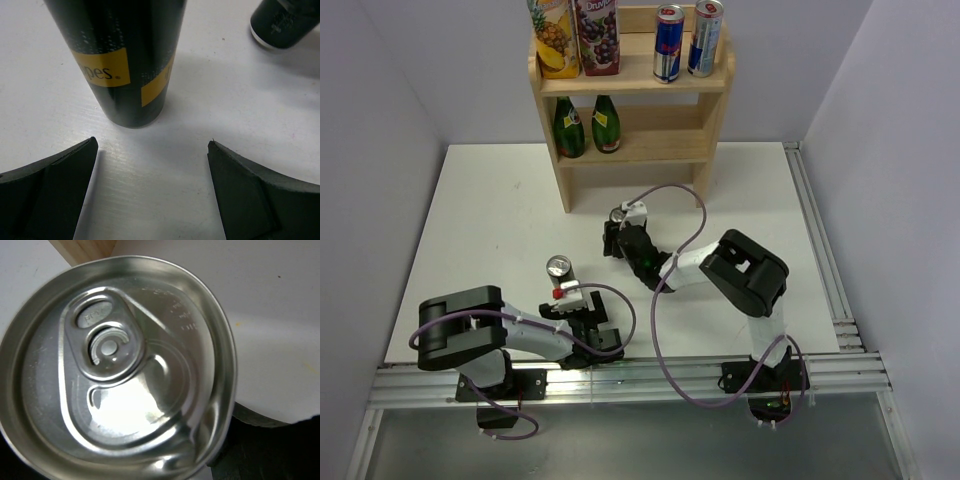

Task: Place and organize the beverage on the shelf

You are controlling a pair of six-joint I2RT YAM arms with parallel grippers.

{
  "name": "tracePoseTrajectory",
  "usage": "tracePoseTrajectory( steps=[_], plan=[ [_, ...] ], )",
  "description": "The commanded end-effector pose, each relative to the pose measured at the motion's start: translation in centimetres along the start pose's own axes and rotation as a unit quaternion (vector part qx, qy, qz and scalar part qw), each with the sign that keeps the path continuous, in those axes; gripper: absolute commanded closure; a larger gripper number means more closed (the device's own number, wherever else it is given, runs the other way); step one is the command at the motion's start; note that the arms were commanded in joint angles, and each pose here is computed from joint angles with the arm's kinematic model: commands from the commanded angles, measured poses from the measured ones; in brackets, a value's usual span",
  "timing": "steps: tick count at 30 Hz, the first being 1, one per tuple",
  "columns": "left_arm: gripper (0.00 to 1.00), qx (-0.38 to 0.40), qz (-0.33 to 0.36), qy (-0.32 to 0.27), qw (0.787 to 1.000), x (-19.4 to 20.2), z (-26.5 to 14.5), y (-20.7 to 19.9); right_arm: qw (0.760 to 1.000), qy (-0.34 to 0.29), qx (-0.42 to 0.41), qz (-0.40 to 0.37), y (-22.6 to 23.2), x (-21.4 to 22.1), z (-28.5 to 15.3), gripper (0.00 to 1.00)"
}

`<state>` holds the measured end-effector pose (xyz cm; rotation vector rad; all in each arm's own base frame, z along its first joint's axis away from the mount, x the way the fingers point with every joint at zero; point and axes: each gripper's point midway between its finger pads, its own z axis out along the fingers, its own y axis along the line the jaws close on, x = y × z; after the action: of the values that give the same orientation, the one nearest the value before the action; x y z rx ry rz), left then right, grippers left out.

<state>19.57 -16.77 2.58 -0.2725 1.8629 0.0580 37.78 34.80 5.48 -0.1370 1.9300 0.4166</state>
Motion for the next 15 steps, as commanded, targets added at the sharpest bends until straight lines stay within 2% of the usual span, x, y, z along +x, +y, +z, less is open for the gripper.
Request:
tracePoseTrajectory(
  steps=[1,7,15],
  plan=[
    [0.01,-0.002,-0.050,-0.031,0.998,-1.4,0.1,0.0,1.000,0.002,0.022,0.014,-1.8,0.3,-1.3,1.00],
    [0.01,-0.023,-0.006,-0.042,0.999,-1.0,1.3,-0.4,0.999,0.012,0.029,0.026,-3.1,1.9,-2.7,1.00],
    [0.01,-0.049,-0.013,-0.043,0.998,-0.2,3.1,0.0,0.999,0.022,0.030,0.036,-4.0,3.3,-3.9,1.00]
  ],
)
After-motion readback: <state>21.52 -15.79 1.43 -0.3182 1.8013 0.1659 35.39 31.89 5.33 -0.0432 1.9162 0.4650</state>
